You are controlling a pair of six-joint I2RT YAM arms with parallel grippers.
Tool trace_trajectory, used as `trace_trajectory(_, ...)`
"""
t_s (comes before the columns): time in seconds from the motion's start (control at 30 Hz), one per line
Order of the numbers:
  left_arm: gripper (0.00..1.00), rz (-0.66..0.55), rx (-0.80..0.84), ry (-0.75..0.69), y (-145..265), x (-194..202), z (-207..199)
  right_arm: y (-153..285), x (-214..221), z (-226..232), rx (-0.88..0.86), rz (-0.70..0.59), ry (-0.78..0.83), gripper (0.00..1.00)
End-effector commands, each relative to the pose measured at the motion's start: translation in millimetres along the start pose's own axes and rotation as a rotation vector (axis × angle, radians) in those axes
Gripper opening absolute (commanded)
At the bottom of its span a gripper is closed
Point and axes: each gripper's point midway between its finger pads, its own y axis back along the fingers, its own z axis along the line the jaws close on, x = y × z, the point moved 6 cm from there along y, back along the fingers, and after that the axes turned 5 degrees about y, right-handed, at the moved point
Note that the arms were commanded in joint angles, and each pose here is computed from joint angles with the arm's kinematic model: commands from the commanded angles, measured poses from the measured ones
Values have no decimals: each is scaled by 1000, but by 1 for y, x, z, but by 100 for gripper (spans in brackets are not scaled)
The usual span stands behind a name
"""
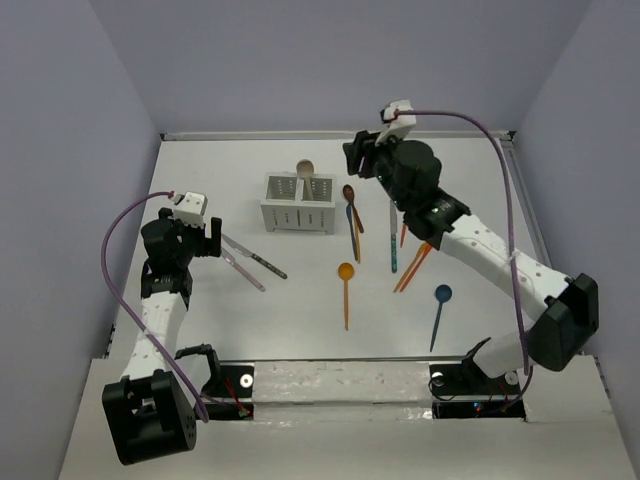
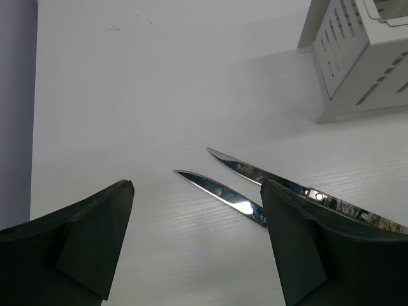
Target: Sort the eating utensils into containers
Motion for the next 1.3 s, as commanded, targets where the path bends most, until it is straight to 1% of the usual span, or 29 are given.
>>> trace_trajectory(0.0, 93, -62, -7, -15, 1, -10, 2, 11, 60, -82, 115, 398, -61, 57)
trace_trajectory(0.07, 93, -63, -10, -13, 2, -10, 2, 16, 91, -120, 184, 527, -119, 58)
trace_trajectory(0.13, 93, -67, -11, -15, 3, -10, 2, 16, 113, -135, 212, 593, -140, 60)
trace_trajectory(0.17, 93, -75, -11, -17, 4, -11, 1, 13, 135, -147, 246, 648, -162, 60)
trace_trajectory(0.2, 93, -79, -10, -20, 5, -12, 1, 11, 144, -151, 256, 673, -172, 60)
trace_trajectory(0.27, 93, -87, -5, -21, 6, -12, 0, 4, 177, -158, 280, 762, -181, 58)
trace_trajectory(0.37, 94, -100, -3, -26, 8, -12, -1, -6, 196, -170, 347, 817, -165, 56)
trace_trajectory(0.4, 94, -105, -3, -28, 10, -13, -2, -8, 213, -172, 364, 859, -159, 56)
trace_trajectory(0.43, 94, -108, -5, -27, 10, -14, -2, -12, 215, -174, 371, 863, -155, 56)
trace_trajectory(0.5, 94, -110, -1, -31, 10, -14, -2, -14, 234, -176, 380, 908, -150, 54)
trace_trajectory(0.57, 94, -109, 0, -31, 10, -14, -2, -14, 244, -177, 385, 937, -146, 52)
trace_trajectory(0.6, 94, -108, 1, -32, 10, -13, -2, -12, 255, -178, 392, 964, -142, 49)
trace_trajectory(0.7, 94, -109, -1, -30, 10, -14, -2, -9, 270, -179, 402, 1005, -137, 46)
trace_trajectory(0.8, 94, -108, 1, -30, 10, -13, -2, -5, 278, -180, 409, 1029, -129, 37)
trace_trajectory(0.83, 94, -110, 0, -31, 11, -13, -2, -4, 280, -182, 418, 1036, -121, 29)
trace_trajectory(0.97, 94, -115, -2, -32, 11, -14, -2, -3, 282, -187, 459, 1036, -88, 19)
trace_trajectory(1.0, 94, -115, -2, -31, 11, -14, -2, -3, 280, -189, 469, 1032, -80, 11)
trace_trajectory(1.07, 94, -116, -5, -33, 12, -14, -2, -2, 275, -191, 484, 1028, -62, 3)
trace_trajectory(1.1, 94, -115, -7, -32, 12, -14, -2, -1, 272, -192, 488, 1023, -56, 0)
trace_trajectory(1.17, 94, -117, -5, -33, 12, -14, -2, 1, 265, -194, 501, 1006, -40, 0)
trace_trajectory(1.27, 94, -115, -10, -32, 12, -13, -1, 2, 237, -194, 505, 940, -28, 0)
